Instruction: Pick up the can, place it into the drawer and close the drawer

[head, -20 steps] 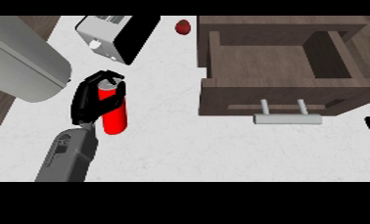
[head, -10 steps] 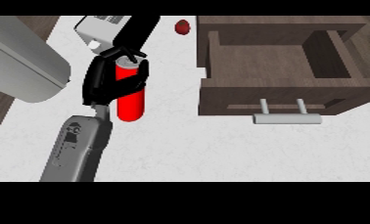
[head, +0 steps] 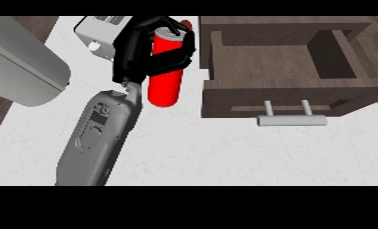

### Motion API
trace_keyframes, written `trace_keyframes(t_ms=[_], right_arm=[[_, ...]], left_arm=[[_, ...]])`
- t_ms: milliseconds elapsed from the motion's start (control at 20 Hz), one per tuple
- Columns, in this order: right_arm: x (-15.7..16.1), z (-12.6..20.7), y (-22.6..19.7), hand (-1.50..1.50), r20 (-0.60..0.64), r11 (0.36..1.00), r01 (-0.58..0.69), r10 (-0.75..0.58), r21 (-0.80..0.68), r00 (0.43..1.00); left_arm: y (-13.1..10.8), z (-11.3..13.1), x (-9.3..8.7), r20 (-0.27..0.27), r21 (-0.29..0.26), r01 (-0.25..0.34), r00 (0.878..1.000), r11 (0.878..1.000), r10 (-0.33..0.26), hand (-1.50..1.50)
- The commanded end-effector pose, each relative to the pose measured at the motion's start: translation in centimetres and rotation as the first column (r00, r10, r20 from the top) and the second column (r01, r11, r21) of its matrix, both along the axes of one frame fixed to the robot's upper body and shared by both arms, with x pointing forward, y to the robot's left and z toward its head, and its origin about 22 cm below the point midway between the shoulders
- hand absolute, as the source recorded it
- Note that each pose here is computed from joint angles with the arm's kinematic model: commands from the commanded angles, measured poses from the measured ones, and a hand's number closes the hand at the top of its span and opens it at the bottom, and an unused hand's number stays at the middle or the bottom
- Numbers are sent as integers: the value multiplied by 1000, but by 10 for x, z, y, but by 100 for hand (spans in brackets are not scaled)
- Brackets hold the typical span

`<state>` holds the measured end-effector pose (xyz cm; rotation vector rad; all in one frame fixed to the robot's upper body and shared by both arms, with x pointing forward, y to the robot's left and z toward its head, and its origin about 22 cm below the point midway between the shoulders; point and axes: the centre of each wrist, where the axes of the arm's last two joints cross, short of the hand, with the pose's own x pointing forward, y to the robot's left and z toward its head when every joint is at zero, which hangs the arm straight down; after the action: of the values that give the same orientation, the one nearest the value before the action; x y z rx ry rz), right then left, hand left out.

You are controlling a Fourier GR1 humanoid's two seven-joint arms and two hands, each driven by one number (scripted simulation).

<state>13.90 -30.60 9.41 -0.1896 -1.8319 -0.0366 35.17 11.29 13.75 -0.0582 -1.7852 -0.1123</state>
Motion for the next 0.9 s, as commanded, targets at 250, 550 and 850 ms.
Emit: trace_keyframes(t_ms=[250, 550, 850], right_arm=[[9, -8, 7, -150, 10, 1000, -12, 12, -5, 1000], [6, 13, 4, -150, 17, 1000, 1, 0, -17, 1000], [-2, 13, 4, -150, 1, 1000, -10, 10, -12, 1000]], left_arm=[[-64, 64, 21, 60, 38, 24, 998, 999, -26, 150], [-98, 98, 38, 39, 55, -3, 999, 998, 1, 150], [-106, 99, 55, 31, 90, 15, 999, 996, -18, 150]])
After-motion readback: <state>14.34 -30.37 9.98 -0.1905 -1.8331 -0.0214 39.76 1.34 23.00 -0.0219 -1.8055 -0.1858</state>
